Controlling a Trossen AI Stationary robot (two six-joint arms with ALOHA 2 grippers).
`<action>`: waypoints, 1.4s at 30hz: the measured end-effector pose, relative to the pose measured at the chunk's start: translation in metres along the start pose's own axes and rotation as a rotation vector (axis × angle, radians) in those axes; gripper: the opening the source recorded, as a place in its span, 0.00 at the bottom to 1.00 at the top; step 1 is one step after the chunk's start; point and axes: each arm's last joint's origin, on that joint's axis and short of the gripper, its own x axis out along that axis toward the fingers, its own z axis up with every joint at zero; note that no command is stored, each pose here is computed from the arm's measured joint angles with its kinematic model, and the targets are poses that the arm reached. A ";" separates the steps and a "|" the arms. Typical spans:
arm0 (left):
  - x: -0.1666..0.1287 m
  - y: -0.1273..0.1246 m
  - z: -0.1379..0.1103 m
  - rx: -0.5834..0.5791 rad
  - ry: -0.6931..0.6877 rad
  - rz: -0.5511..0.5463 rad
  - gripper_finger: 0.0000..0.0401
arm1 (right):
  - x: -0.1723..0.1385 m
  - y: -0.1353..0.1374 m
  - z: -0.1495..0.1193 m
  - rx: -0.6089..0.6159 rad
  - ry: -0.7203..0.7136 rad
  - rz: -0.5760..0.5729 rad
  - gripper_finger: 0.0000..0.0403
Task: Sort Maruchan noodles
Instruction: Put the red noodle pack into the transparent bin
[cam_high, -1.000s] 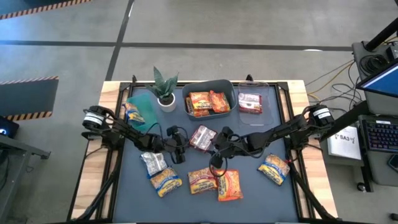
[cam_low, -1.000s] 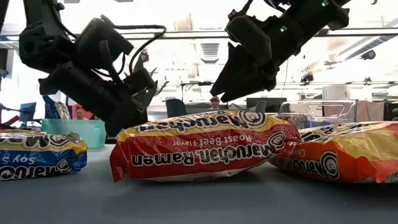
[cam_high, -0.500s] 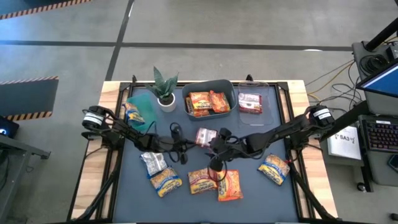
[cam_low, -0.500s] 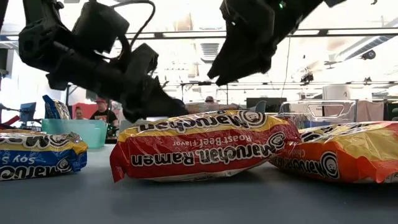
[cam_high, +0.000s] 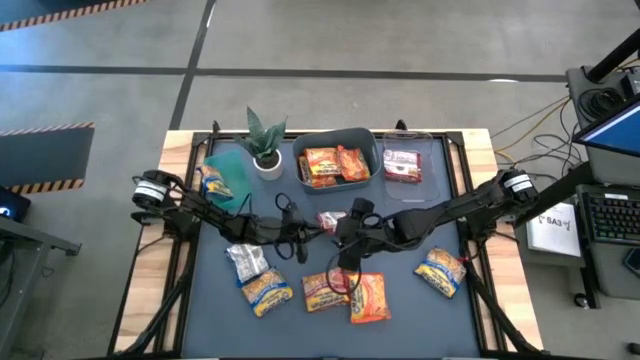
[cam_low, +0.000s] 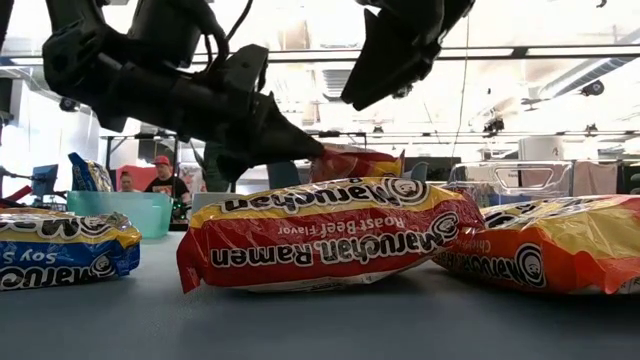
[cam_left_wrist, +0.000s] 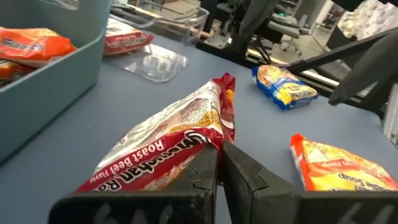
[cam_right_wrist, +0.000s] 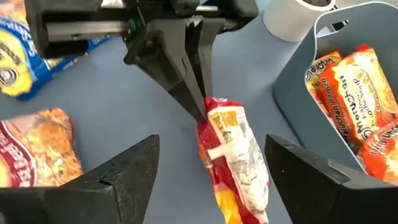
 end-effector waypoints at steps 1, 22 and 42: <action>0.000 0.000 0.001 -0.001 -0.004 0.005 0.00 | 0.000 -0.001 0.000 -0.010 0.004 -0.002 0.71; 0.005 0.000 0.007 -0.009 -0.032 0.032 0.00 | 0.055 -0.015 -0.020 -0.229 0.160 -0.046 0.64; 0.005 -0.002 0.010 0.006 -0.054 0.023 0.06 | 0.064 -0.023 -0.021 -0.214 0.181 -0.049 0.30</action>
